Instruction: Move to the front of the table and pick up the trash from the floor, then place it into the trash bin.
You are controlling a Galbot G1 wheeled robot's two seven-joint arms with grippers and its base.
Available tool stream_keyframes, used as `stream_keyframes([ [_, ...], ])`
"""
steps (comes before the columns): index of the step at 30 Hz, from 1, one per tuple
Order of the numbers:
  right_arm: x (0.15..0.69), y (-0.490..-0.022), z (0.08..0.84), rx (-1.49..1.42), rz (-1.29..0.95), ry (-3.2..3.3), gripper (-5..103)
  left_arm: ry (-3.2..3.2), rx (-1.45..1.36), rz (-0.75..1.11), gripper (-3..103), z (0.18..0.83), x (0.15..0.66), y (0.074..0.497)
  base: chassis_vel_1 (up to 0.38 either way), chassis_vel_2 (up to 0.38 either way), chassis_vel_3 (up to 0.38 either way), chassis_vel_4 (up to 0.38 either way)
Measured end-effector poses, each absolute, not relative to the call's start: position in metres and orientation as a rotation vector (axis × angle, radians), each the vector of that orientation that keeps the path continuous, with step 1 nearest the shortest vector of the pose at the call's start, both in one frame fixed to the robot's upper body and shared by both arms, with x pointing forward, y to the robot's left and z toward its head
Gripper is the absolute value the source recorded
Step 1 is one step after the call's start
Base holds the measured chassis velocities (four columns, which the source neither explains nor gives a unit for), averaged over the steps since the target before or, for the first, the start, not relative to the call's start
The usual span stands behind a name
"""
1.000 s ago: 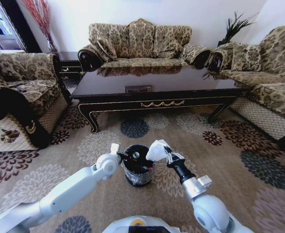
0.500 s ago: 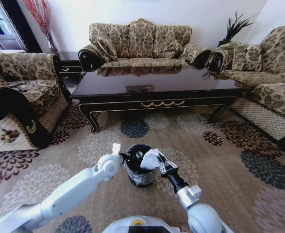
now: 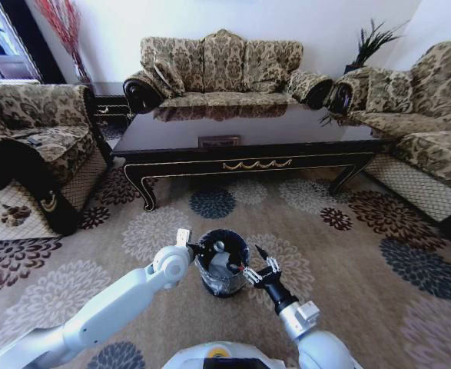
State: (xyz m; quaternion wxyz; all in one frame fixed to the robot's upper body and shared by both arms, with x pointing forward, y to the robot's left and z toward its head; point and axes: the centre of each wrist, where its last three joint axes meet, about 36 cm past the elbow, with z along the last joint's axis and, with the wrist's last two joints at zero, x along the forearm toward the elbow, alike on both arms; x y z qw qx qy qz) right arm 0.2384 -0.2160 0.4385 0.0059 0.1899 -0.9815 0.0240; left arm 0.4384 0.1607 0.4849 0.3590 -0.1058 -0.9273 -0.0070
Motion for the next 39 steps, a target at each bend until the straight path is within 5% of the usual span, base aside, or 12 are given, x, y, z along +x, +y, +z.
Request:
stream_keyframes([
  [5,0.242,-0.219,0.439,0.519,0.052,-3.106,99,-2.448,-0.134,0.002,4,0.499,0.452,0.200,0.000,0.000,0.000,0.000],
  [17,0.233,-0.221,0.421,0.423,0.020,-3.105,100,-2.430,0.097,0.029,4,0.480,0.438,0.263,0.000,0.000,0.000,0.000],
  [39,0.221,-0.221,0.404,0.368,-0.015,-3.065,100,-2.442,0.228,0.077,4,0.437,0.435,0.296,0.000,0.000,0.000,0.000],
])
